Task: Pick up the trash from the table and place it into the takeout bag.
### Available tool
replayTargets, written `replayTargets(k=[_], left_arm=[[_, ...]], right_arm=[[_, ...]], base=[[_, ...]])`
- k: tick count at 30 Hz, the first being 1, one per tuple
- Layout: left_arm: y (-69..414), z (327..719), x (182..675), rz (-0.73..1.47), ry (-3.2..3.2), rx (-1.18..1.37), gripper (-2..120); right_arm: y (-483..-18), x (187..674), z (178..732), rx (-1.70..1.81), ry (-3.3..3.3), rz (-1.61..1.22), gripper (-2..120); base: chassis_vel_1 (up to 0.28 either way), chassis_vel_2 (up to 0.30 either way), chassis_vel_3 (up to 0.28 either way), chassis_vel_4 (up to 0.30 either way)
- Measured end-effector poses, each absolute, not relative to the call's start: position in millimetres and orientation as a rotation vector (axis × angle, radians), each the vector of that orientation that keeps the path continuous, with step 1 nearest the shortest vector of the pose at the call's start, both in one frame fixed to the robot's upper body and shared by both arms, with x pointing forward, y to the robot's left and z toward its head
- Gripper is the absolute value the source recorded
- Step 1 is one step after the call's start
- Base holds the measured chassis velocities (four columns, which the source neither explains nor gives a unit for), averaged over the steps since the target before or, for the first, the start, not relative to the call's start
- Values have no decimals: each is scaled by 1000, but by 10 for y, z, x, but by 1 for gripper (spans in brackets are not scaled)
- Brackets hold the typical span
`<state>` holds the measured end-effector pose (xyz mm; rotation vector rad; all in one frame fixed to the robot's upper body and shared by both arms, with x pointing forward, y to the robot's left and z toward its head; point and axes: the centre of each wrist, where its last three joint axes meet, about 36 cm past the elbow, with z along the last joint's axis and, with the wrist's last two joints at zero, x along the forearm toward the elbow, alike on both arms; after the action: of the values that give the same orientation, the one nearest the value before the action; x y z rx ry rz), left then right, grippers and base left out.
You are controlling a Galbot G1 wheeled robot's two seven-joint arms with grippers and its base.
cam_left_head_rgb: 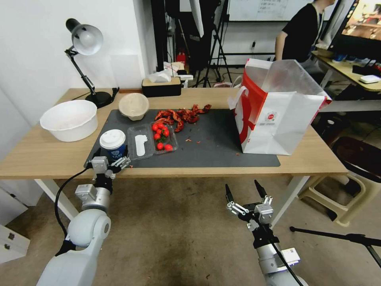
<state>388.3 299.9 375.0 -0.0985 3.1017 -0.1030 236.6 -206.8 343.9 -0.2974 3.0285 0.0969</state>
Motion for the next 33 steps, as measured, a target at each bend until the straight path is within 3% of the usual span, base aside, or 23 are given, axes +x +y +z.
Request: replayTargets(k=[5, 7, 12, 15, 18, 19, 21, 25, 33], left_arm=[[3019, 3745, 3937, -106, 3106, -116, 84], [3030, 3735, 3951, -101, 3111, -118, 72], [3040, 3728, 3942, -103, 3109, -105, 60], [3053, 3744, 3927, -119, 3083, -77, 42], [3060, 3759, 3922, -127, 3061, -55, 36], [3067, 3778, 3921, -136, 3040, -41, 27], [3067, 3788, 3922, -141, 3032, -35, 25], [3096, 3904, 3972, -164, 2962, 48, 6], [3165, 4232, 4199, -182, 2849, 283, 0]], right_arm=[[-2076, 2345, 3432, -286, 3034, 92, 100], [-2081, 2342, 3434, -277, 3034, 89, 100], [-2064, 2339, 3433, -272, 3032, 91, 100], [-2042, 2332, 3425, -272, 3031, 93, 100], [-2039, 2333, 3418, -271, 3031, 94, 100], [-2038, 2334, 3415, -270, 3031, 94, 100], [-2038, 2335, 3415, -270, 3031, 94, 100], [-2025, 2336, 3406, -268, 3027, 98, 100], [-2025, 2313, 3415, -273, 3025, 96, 100]], base=[[0, 0, 0, 0], [0, 0, 0, 0], [0, 0, 0, 0], [0, 0, 0, 0], [0, 0, 0, 0], [0, 0, 0, 0], [0, 0, 0, 0], [0, 0, 0, 0], [0, 0, 0, 0]])
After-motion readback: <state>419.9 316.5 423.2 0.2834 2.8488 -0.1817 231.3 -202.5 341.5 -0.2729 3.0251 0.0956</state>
